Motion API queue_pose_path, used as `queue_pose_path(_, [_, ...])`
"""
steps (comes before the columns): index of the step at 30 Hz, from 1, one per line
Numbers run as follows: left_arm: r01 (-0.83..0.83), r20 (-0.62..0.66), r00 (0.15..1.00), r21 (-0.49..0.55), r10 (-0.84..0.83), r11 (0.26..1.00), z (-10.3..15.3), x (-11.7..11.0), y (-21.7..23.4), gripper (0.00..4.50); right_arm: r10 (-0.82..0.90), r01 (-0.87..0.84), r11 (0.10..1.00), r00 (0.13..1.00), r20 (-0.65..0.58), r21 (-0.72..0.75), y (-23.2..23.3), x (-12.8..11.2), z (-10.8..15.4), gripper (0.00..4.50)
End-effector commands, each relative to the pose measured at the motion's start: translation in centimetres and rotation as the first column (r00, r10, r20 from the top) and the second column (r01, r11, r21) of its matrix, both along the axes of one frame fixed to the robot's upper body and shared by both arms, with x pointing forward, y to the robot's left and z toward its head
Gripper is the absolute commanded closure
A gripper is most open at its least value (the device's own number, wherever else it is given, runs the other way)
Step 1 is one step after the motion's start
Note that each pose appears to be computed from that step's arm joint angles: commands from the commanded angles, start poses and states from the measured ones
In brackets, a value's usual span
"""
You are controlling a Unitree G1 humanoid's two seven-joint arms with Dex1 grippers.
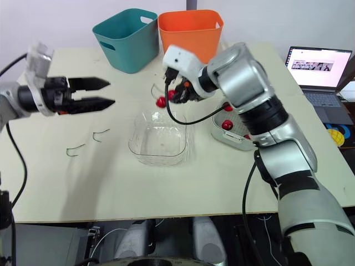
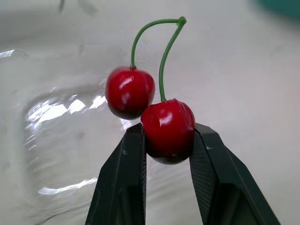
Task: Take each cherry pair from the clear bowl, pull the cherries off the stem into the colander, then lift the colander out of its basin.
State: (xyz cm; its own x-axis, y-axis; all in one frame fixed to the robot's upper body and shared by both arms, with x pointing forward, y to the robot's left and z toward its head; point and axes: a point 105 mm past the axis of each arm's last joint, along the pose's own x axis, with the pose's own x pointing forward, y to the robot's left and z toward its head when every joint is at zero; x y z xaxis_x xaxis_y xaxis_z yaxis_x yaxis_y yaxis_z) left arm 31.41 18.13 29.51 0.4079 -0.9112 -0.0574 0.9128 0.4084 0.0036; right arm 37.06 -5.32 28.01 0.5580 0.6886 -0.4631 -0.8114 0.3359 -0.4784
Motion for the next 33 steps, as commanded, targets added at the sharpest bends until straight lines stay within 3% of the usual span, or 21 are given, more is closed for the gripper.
queue_pose_path(1, [0.023, 0.029, 0.999, -0.078, -0.021, 0.997, 2.8, 0.3, 0.0, 0.0, -0.021, -0.015, 0.996, 0.917, 0.398, 0.087, -0.2, -0.9, 5.5, 3.53])
queue_pose_path(4, [0.059, 0.023, 0.998, -0.133, -0.056, 0.989, 4.3, 1.1, -0.5, 0.0, -0.034, -0.019, 0.996, 0.829, 0.558, 0.088, 0.0, -1.8, 6.3, 3.53])
queue_pose_path(9, [0.119, 0.034, 0.993, -0.175, -0.115, 0.977, 6.0, 2.9, -2.2, 0.0, -0.096, 0.024, 0.991, 0.796, 0.598, 0.128, 0.1, -2.1, 5.9, 3.53])
queue_pose_path(15, [0.197, 0.021, 0.98, -0.17, -0.196, 0.965, 6.3, 4.6, -4.9, 0.0, -0.115, 0.082, 0.993, 0.736, 0.667, 0.081, -0.3, -2.1, 5.5, 3.53])
queue_pose_path(21, [0.206, 0.032, 0.978, -0.189, -0.204, 0.96, 6.3, 5.8, -6.2, 0.0, -0.148, 0.103, 0.989, 0.745, 0.651, 0.108, -0.7, -2.2, 5.0, 3.53])
queue_pose_path(33, [0.259, 0.014, 0.965, -0.205, -0.262, 0.944, 5.9, 6.1, -9.9, 0.0, -0.153, 0.094, 0.987, 0.773, 0.616, 0.127, -0.3, -2.7, 4.4, 3.53])
